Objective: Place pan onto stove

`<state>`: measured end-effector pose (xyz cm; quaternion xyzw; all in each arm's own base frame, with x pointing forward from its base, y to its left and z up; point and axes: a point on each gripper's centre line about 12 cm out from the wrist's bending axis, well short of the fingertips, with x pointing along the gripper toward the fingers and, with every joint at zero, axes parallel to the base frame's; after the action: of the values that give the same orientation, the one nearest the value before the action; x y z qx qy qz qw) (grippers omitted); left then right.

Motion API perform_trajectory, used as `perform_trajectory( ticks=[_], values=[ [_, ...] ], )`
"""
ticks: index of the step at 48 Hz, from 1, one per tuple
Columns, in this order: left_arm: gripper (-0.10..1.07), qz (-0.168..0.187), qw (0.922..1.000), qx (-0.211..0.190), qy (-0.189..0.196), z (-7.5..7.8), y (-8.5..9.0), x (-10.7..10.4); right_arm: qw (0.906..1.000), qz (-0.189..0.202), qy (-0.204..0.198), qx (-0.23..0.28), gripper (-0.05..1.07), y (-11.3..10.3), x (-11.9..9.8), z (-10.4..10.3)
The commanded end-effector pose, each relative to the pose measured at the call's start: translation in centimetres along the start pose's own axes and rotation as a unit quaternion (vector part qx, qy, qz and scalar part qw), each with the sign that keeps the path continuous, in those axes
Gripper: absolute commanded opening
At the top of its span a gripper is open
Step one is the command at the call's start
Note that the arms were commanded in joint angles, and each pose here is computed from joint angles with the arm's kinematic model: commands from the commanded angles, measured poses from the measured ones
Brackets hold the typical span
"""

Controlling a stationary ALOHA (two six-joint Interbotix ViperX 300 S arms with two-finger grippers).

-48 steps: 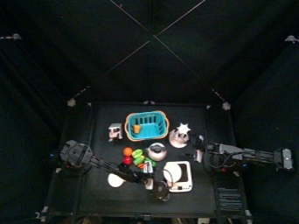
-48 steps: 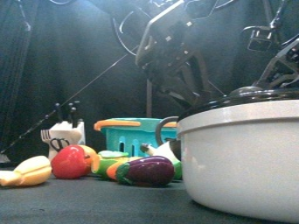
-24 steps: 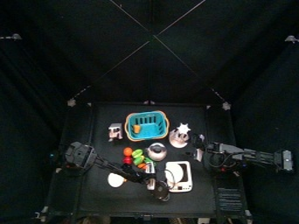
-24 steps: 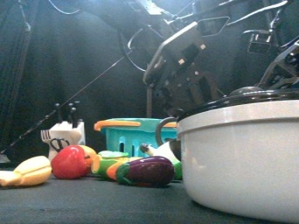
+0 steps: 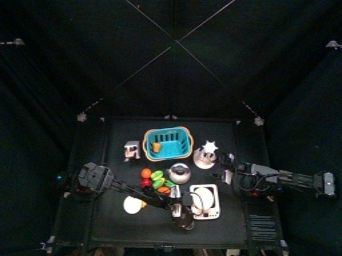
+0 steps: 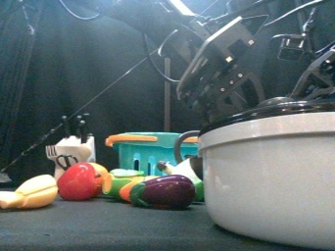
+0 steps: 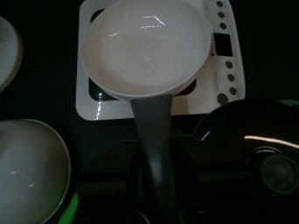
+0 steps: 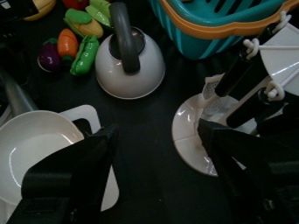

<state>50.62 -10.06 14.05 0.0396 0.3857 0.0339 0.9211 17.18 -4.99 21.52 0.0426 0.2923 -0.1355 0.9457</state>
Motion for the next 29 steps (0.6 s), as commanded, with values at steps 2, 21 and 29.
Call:
perform_trajectory(
  ticks=[2,21,29],
  values=[
    [0.41,-0.006,0.9997,-0.012,-0.022,1.6,0.4,-0.6,1.0000,-0.002,-0.008,0.003,1.01,-0.1,-0.1,0.7],
    [0.67,-0.001,0.9996,-0.026,-0.012,1.2,1.2,-0.1,1.0000,-0.002,-0.008,0.002,1.01,-0.1,-0.1,0.7],
    [0.79,-0.001,0.9995,-0.027,-0.016,1.4,1.4,-0.3,1.0000,-0.002,-0.008,0.001,1.01,-0.1,-0.1,0.7]
  ],
)
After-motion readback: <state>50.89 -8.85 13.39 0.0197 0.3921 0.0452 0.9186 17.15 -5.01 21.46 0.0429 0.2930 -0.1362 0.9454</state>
